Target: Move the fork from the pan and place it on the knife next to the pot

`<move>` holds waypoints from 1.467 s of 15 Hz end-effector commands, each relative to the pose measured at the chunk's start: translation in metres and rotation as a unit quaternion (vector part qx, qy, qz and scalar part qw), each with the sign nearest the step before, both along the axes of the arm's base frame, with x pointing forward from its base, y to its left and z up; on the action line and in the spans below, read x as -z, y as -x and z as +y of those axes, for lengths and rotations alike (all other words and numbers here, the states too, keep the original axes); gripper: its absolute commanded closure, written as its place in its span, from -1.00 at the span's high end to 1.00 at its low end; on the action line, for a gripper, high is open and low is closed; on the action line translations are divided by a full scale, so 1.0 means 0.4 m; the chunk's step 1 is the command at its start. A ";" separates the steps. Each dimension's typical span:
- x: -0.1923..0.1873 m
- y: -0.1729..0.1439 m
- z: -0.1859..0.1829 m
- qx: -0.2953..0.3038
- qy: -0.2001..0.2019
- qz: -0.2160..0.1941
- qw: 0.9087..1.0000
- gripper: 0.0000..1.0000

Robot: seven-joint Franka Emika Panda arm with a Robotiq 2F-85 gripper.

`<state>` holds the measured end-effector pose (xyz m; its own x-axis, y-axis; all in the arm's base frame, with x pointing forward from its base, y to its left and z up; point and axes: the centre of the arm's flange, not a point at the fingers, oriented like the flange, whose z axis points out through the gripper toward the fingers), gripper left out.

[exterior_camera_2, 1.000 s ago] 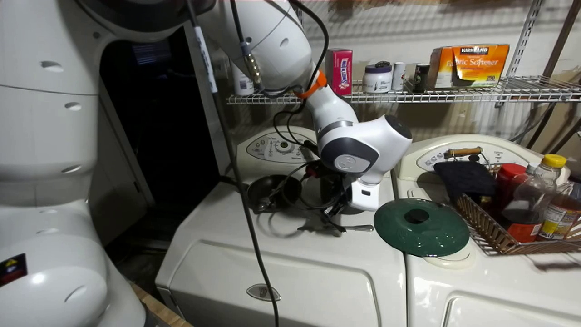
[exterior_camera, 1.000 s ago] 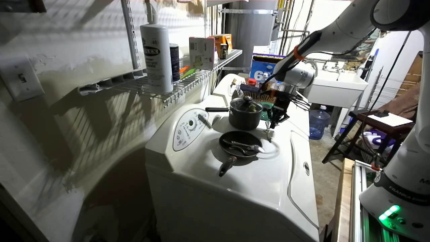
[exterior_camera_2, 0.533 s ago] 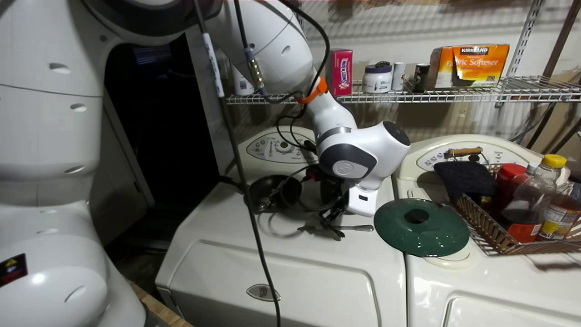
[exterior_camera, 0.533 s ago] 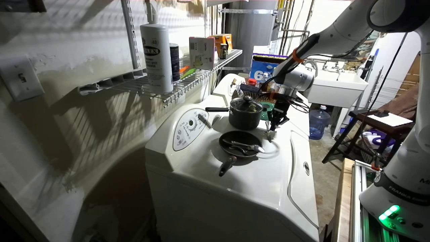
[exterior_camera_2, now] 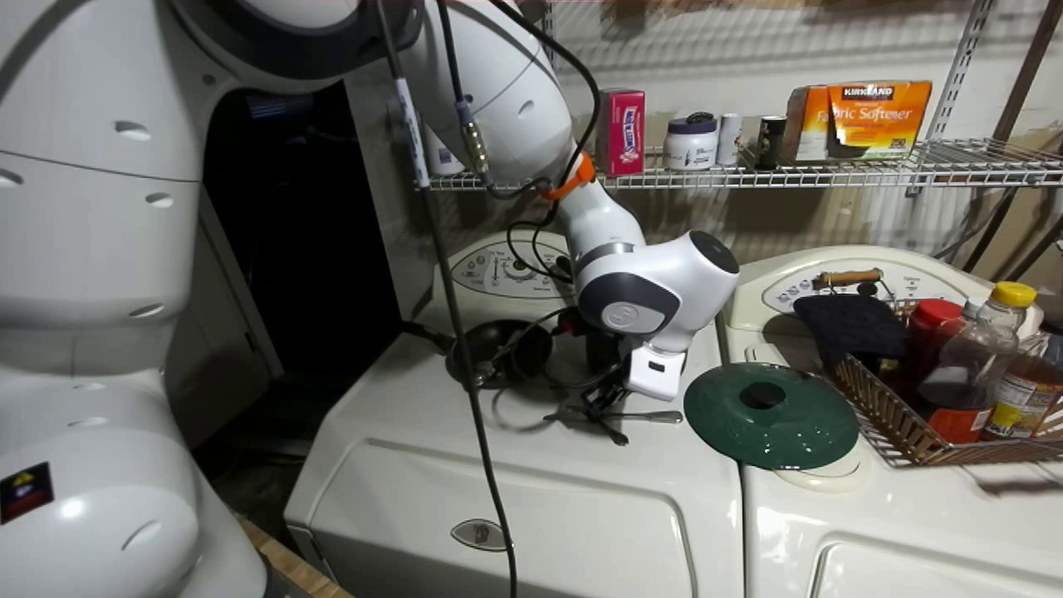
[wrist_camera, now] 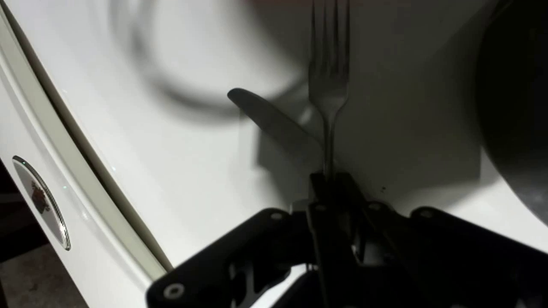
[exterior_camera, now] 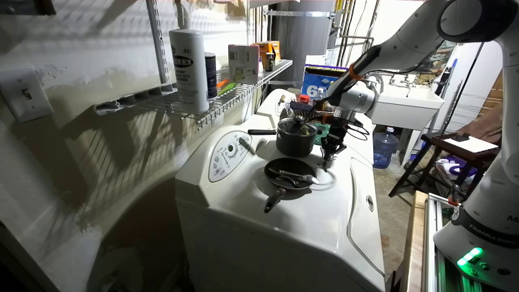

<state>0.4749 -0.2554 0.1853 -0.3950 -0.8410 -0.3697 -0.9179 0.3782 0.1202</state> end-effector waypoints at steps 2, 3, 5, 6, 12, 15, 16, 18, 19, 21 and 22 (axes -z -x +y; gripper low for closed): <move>-0.001 -0.023 0.023 0.009 0.001 -0.005 1.000 -0.11; -0.007 -0.021 0.028 0.007 0.002 -0.005 1.000 0.00; -0.019 -0.011 0.044 -0.002 0.001 0.001 1.000 0.28; -0.023 -0.007 0.052 -0.003 0.001 0.006 1.000 0.41; -0.071 0.061 0.126 -0.008 0.017 0.026 0.999 1.00; -0.132 0.110 0.162 -0.042 0.073 0.038 0.996 1.00; -0.163 0.128 0.186 -0.080 0.087 0.043 0.992 1.00; -0.229 0.160 0.242 -0.144 0.112 0.055 0.982 1.00; -0.256 0.165 0.270 -0.173 0.128 0.058 0.975 1.00; -0.314 0.176 0.340 -0.235 0.152 0.065 0.958 1.00; -0.349 0.177 0.376 -0.267 0.161 0.069 0.948 1.00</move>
